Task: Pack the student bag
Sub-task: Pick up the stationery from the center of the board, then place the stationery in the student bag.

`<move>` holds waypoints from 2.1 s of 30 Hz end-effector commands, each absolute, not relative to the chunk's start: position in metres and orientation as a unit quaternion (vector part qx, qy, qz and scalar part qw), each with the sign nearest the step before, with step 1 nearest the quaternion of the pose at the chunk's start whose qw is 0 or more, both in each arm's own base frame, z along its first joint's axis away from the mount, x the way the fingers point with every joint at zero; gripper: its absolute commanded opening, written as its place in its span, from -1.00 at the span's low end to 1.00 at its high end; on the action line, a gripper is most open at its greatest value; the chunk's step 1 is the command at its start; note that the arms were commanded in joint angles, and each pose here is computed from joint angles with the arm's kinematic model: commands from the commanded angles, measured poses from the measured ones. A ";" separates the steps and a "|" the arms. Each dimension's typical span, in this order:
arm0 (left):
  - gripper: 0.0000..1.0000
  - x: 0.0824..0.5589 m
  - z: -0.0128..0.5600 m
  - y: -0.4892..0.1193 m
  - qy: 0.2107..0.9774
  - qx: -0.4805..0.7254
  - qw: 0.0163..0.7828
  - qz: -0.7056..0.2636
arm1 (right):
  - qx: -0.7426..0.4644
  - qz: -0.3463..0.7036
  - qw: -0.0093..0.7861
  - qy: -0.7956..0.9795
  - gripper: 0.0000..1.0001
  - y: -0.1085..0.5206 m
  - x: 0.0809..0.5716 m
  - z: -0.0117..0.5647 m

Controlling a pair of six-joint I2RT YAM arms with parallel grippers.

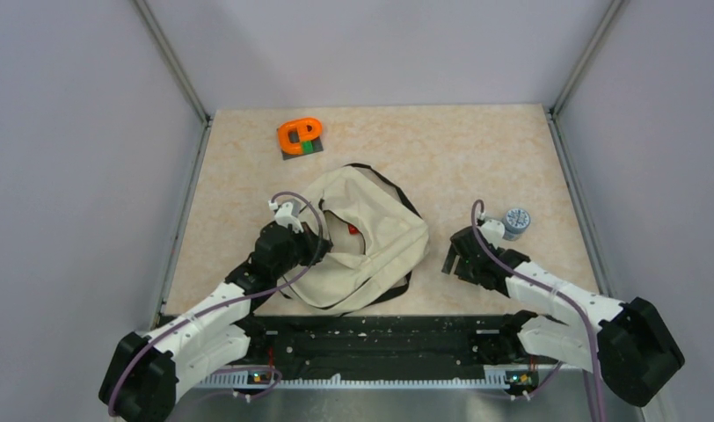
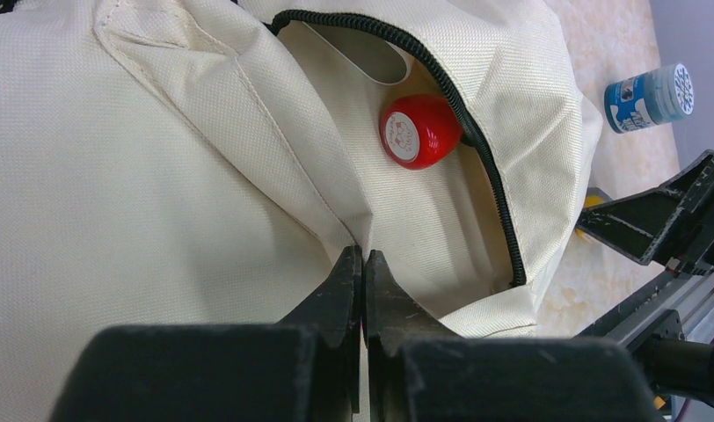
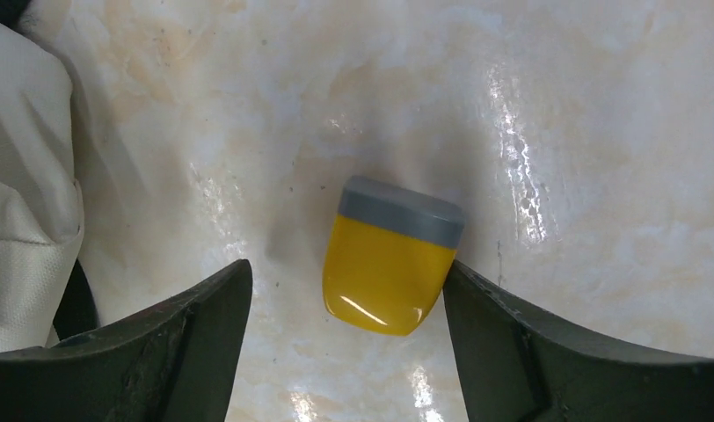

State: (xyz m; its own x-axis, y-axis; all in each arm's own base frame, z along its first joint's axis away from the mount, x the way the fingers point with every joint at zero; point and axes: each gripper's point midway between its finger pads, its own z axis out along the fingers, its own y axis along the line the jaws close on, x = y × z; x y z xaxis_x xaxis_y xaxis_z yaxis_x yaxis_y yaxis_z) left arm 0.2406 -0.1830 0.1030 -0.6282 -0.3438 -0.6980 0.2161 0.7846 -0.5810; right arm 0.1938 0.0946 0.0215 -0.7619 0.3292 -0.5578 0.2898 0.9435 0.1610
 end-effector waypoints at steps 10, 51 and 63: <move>-1.00 0.251 0.127 -0.188 0.822 -0.032 0.458 -0.338 | 0.195 -0.041 0.324 0.925 0.48 0.079 0.206 0.022; -1.00 0.247 0.129 -0.181 0.821 -0.046 0.461 -0.334 | -0.225 0.396 0.396 0.797 -0.96 0.382 0.188 0.206; -1.00 0.246 0.131 -0.182 0.819 -0.045 0.461 -0.338 | -0.188 0.279 0.315 0.887 -1.00 0.401 0.220 0.146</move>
State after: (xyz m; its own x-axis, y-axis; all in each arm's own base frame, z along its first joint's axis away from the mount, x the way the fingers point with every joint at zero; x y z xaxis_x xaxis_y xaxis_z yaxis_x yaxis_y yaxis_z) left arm 0.2394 -0.1795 0.1089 -0.6129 -0.3578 -0.7045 0.2117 0.7846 -0.5827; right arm 0.2133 0.4040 0.1513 -0.6965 -0.1641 -0.6985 -0.5660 0.7240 0.3944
